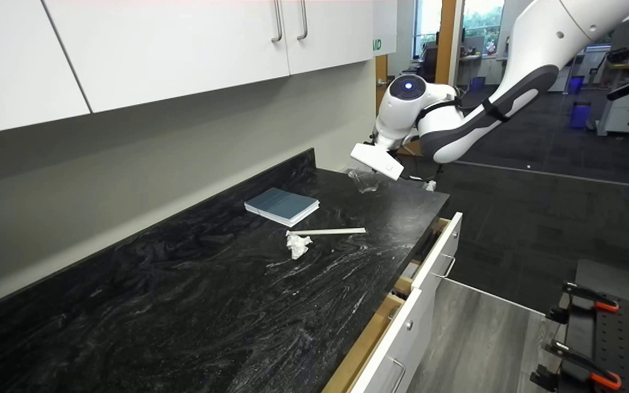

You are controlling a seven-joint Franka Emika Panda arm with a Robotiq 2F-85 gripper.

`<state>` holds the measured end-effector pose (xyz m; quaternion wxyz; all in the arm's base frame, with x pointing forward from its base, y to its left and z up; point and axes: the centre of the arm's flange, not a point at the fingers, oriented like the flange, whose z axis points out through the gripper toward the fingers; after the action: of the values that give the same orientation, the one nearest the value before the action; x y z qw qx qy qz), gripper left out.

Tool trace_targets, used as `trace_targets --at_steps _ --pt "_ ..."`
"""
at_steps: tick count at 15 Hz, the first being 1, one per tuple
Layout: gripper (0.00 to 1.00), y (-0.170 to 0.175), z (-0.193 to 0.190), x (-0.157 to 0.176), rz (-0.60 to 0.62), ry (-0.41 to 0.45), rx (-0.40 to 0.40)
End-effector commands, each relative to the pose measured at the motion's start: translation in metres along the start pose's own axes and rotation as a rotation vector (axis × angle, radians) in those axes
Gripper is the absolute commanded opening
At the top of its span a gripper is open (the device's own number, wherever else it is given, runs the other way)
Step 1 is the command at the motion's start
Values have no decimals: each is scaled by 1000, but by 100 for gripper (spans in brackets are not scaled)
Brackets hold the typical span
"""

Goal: Move the clear cup to the right side of the counter

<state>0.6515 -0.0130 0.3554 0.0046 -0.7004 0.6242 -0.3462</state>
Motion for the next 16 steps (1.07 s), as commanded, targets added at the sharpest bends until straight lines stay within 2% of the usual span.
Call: trace_targets --at_steps 1,2,3,7,10,16 --pt "1 20 0 -7 168 -9 106" --pt "1 3 2 2 92 -13 47" --pt "4 5 3 2 100 -13 52" --pt "1 6 5 0 95 -16 49" --pt "1 16 21 -13 73 13 43" --pt "1 36 45 -32 72 50 95"
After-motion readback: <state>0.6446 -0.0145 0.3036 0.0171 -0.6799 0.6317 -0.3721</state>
